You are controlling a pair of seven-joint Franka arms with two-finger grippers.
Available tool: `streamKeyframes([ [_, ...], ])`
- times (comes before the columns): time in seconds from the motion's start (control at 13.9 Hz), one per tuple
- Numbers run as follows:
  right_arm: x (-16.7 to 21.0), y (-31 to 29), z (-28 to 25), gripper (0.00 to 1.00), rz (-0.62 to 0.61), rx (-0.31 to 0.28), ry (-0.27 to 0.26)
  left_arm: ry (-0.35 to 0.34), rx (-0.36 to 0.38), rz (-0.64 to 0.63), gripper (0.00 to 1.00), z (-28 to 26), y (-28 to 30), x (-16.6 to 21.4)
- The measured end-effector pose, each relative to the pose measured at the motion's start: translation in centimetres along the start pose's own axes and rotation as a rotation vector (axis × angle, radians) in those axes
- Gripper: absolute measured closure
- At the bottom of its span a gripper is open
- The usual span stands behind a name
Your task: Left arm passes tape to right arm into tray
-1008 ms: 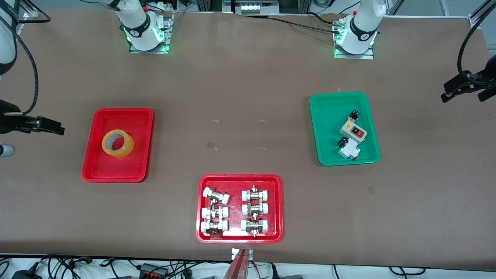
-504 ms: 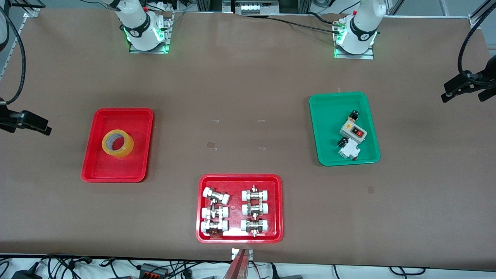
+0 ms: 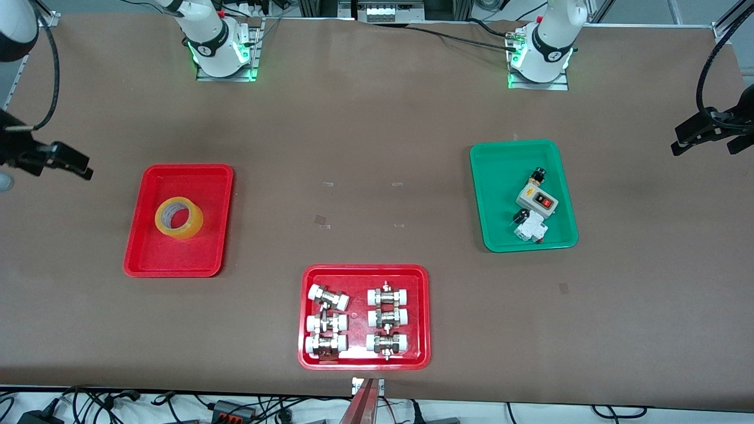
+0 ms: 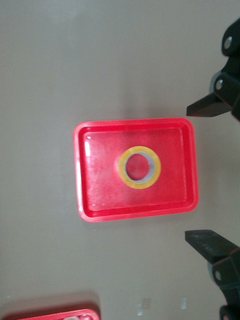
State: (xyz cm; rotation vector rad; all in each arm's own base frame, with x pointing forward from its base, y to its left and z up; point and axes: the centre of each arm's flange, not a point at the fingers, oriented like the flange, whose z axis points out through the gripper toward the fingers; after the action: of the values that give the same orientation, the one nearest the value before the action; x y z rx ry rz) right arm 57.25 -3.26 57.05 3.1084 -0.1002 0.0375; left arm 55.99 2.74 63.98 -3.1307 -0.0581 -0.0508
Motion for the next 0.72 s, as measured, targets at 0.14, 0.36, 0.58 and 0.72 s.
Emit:
streamKeyframes([
  [0.14, -1.4, 0.0, 0.1, 0.00, -0.002, 0.001, -0.005, 0.000, 0.000, 0.000, 0.00, 0.0, 0.0, 0.0],
  [0.36, -1.8, 0.0, 0.2, 0.00, -0.003, 0.001, -0.009, 0.000, 0.000, 0.000, 0.00, 0.0, 0.0, 0.0],
  [0.58, -1.8, -0.3, 0.4, 0.00, -0.009, 0.001, -0.012, 0.000, 0.000, 0.000, 0.00, 0.0, 0.0, 0.0],
  [0.72, -1.8, -0.2, 0.4, 0.00, -0.006, 0.001, -0.012, 0.000, 0.000, 0.000, 0.00, 0.0, 0.0, 0.0],
])
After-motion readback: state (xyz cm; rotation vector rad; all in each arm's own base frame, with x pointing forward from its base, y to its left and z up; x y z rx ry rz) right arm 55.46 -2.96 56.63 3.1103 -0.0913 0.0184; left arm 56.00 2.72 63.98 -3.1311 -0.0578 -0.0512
